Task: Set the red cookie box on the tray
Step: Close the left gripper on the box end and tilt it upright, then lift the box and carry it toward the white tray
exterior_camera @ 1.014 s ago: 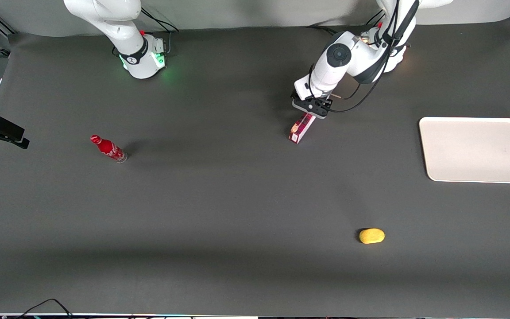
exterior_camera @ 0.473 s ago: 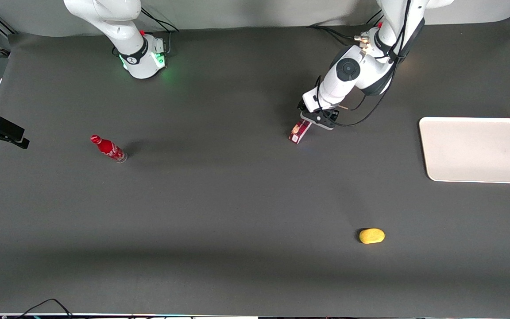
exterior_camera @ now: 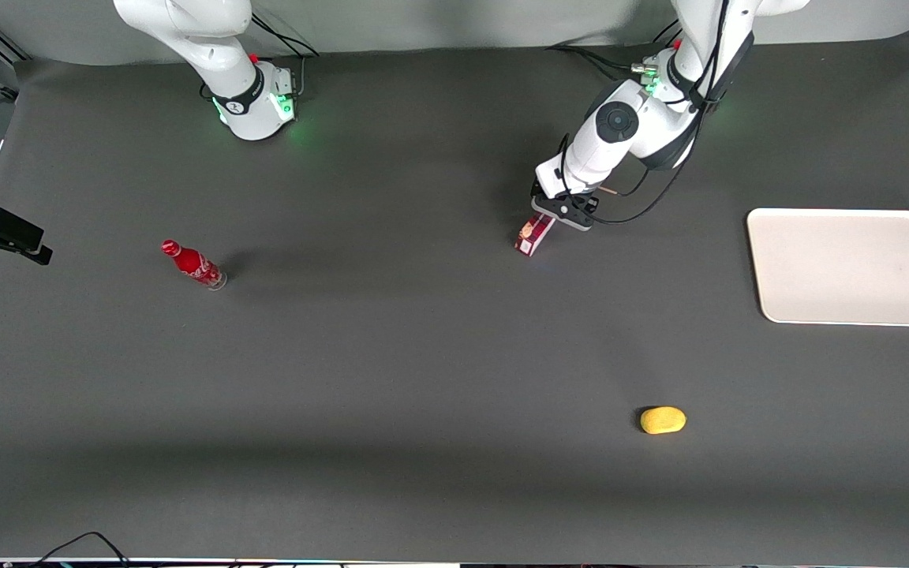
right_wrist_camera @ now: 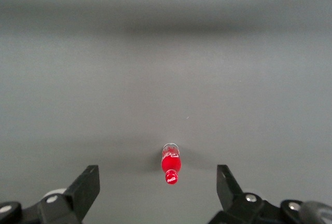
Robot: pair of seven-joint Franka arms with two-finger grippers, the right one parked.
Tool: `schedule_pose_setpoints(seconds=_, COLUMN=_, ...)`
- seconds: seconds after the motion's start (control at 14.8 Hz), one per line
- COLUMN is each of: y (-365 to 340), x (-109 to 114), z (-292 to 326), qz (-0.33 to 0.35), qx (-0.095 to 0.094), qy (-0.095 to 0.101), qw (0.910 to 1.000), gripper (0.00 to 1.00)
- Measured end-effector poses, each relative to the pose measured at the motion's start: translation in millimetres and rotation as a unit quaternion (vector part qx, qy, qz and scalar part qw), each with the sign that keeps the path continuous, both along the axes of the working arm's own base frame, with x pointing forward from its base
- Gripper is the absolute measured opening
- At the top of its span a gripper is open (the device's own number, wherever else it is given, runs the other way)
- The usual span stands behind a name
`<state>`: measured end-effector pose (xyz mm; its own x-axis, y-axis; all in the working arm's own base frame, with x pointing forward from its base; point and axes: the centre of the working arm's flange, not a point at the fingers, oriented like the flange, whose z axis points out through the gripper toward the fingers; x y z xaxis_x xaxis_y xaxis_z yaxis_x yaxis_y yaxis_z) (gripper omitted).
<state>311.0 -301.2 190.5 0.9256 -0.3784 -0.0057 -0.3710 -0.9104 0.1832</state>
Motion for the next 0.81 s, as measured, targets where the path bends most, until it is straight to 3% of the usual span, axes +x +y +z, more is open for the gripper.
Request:
schedule_pose_setpoints(seconds=0.27, y=-4, x=5, z=5, qz=0.0, qx=0.006, qy=0.005, qw=1.0, gripper=0.22)
schedule_pose_setpoints(seconds=0.68, y=-9, x=16, z=12, qz=0.011, qx=0.011, qy=0.012, qw=0.9998, gripper=0.15)
schedule_pose_setpoints(seconds=0.81, y=-10, x=26, z=23, qz=0.013, qx=0.024, qy=0.022, qw=0.9994, gripper=0.15)
